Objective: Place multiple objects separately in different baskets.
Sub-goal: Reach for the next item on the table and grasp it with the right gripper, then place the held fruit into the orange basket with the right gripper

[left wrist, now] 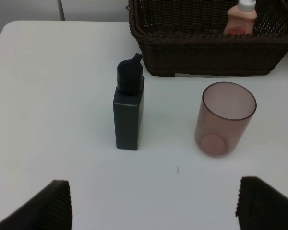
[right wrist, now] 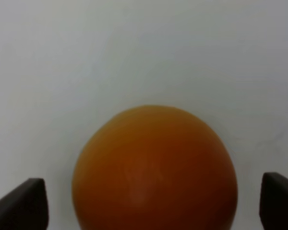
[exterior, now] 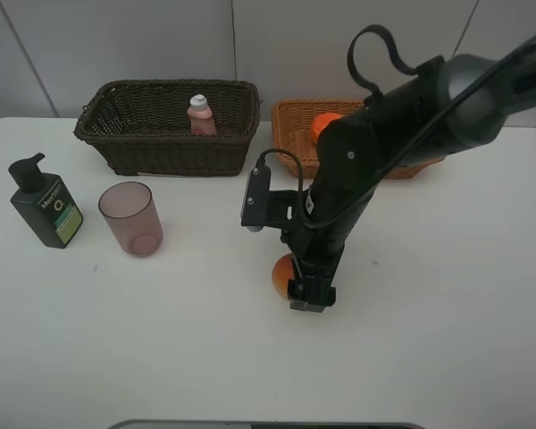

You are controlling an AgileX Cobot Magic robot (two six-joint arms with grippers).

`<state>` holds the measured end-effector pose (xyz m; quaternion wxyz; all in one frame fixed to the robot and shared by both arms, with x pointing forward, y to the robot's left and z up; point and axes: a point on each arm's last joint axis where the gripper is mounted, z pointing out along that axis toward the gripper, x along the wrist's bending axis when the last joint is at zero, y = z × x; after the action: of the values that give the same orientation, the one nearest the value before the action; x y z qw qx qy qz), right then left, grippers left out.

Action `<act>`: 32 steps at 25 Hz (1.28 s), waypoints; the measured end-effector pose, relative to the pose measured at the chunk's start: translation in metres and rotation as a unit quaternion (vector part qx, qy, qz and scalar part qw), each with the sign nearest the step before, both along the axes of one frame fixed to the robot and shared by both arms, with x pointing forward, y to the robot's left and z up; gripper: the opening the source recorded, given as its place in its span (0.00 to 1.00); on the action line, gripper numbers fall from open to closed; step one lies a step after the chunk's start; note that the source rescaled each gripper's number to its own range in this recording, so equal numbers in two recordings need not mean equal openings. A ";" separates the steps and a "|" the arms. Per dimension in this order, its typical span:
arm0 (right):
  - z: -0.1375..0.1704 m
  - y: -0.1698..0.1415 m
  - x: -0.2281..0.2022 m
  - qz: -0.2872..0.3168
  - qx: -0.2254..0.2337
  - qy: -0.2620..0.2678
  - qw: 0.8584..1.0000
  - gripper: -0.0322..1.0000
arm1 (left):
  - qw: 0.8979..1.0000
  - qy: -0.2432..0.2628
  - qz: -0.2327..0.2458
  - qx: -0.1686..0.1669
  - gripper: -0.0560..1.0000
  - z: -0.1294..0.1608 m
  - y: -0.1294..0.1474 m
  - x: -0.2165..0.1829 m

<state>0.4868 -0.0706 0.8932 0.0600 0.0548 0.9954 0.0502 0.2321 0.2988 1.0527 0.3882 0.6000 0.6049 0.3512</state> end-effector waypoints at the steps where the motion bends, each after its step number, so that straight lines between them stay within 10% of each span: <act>1: -0.001 0.000 0.000 0.002 -0.002 0.000 1.000 0.88 | 1.000 0.000 0.000 0.000 0.89 0.000 0.000 0.000; 18: -0.013 0.001 0.003 0.012 -0.008 -0.005 1.000 0.88 | 1.000 0.000 0.000 0.000 0.89 0.000 0.000 0.000; 24: -0.013 0.002 0.004 0.013 -0.004 -0.011 1.000 0.45 | 1.000 0.000 0.000 0.000 0.89 0.000 0.000 0.000; 32: -0.013 0.002 0.005 0.016 -0.002 -0.016 1.000 0.45 | 1.000 0.000 0.000 0.000 0.89 0.000 0.000 0.000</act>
<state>0.4917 -0.0685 0.8806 0.0753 0.0378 0.9952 0.0499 0.2321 0.2988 1.0527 0.3882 0.6000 0.6049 0.3512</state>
